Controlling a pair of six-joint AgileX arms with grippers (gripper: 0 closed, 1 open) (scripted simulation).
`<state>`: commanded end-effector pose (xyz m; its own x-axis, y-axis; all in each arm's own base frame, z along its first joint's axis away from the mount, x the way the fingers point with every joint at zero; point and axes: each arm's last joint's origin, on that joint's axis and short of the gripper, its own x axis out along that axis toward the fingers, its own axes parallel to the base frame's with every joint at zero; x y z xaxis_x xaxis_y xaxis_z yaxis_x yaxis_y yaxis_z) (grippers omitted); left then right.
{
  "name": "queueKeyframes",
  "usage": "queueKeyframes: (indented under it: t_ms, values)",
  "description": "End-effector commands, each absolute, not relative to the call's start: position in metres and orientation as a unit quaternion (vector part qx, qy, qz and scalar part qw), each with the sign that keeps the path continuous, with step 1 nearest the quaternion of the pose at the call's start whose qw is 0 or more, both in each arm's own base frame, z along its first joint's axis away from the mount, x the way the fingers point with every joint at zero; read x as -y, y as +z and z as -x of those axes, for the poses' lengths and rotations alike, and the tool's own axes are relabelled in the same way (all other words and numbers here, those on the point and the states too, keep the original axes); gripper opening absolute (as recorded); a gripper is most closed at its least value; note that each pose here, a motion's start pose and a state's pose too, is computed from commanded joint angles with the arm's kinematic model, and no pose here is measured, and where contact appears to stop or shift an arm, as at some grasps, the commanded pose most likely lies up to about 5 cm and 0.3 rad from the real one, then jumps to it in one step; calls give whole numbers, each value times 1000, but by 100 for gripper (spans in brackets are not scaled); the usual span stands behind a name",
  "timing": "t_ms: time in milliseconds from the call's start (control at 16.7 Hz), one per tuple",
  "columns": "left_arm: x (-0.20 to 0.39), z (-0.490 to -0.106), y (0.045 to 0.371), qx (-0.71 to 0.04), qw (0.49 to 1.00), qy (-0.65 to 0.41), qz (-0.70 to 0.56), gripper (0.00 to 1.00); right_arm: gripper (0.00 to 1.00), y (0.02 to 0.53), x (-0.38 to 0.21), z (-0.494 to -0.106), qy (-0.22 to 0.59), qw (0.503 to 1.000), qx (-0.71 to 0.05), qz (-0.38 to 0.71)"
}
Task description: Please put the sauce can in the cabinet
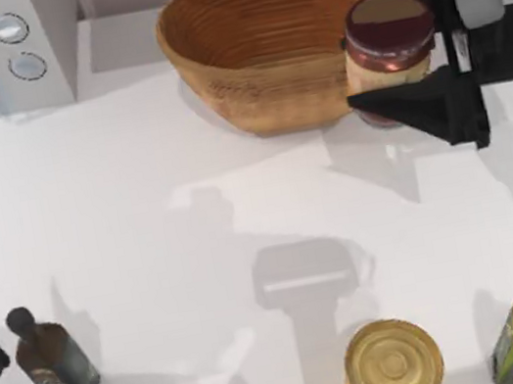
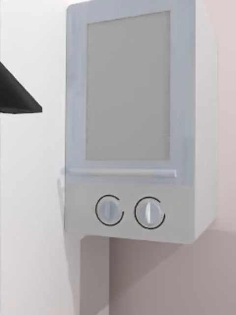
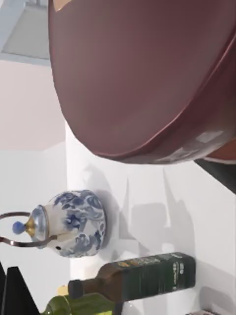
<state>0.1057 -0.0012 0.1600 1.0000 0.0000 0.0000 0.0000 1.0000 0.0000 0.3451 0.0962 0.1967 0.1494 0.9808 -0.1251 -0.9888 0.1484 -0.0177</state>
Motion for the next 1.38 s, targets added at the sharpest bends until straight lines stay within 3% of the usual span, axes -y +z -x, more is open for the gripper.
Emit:
queueKeyframes:
  t_ms: [420, 780, 1080, 1380]
  values:
    - [1, -106, 160, 0, 1000, 0, 0, 100, 0, 257, -48, -239, 439, 895, -40, 63]
    - [1, -106, 160, 0, 1000, 0, 0, 100, 0, 231, -16, -139, 203, 978, -10, 37]
    - [1, -106, 160, 0, 1000, 0, 0, 100, 0, 181, -3, -109, 52, 999, 3, 9]
    - [1, -106, 160, 0, 1000, 0, 0, 100, 0, 160, 1, -106, 0, 1000, 0, 0]
